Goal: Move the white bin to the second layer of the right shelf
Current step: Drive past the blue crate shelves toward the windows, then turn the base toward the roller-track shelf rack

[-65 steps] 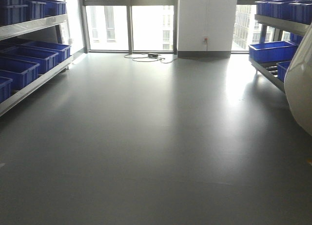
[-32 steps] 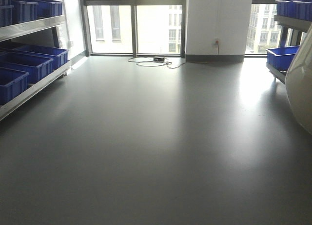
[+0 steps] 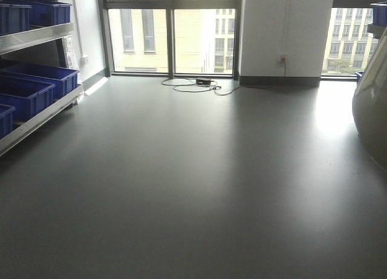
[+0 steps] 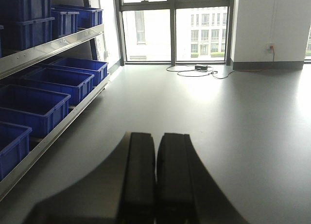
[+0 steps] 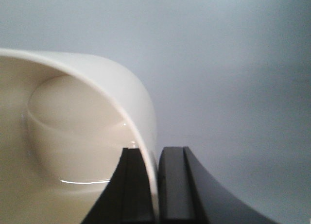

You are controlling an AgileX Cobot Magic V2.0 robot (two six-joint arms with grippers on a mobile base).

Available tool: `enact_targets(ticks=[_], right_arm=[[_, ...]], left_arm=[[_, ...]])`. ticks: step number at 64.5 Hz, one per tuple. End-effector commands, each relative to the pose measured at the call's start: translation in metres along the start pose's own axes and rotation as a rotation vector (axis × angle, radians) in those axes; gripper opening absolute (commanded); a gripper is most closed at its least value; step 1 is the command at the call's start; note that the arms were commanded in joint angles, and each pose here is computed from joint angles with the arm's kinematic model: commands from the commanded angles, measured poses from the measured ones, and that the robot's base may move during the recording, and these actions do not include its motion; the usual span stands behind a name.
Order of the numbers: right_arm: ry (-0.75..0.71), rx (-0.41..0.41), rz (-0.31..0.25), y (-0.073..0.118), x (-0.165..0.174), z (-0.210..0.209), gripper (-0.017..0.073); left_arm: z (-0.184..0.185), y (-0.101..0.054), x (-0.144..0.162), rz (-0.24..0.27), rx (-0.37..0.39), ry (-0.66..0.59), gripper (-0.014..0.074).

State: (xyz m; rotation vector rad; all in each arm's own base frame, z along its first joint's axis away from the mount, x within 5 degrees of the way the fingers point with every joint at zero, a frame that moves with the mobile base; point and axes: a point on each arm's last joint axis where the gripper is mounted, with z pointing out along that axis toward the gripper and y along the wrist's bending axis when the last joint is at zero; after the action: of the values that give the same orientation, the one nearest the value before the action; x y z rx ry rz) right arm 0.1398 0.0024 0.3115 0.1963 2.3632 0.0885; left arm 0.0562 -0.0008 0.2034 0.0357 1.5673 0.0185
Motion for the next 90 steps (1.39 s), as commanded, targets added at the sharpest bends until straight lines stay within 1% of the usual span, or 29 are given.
enact_targets(ticks=[1, 90], right_arm=[[-0.108, -0.016, -0.004, 0.002, -0.0145, -0.0068, 0.0077], [-0.09, -0.012, -0.005, 0.0021, -0.0152, -0.0024, 0.0077]], left_arm=[[0.0003, 0.0002, 0.0041, -0.009, -0.004, -0.061, 0.0085], [0.0003, 0.0002, 0.0041, -0.009, -0.004, -0.061, 0.0085]])
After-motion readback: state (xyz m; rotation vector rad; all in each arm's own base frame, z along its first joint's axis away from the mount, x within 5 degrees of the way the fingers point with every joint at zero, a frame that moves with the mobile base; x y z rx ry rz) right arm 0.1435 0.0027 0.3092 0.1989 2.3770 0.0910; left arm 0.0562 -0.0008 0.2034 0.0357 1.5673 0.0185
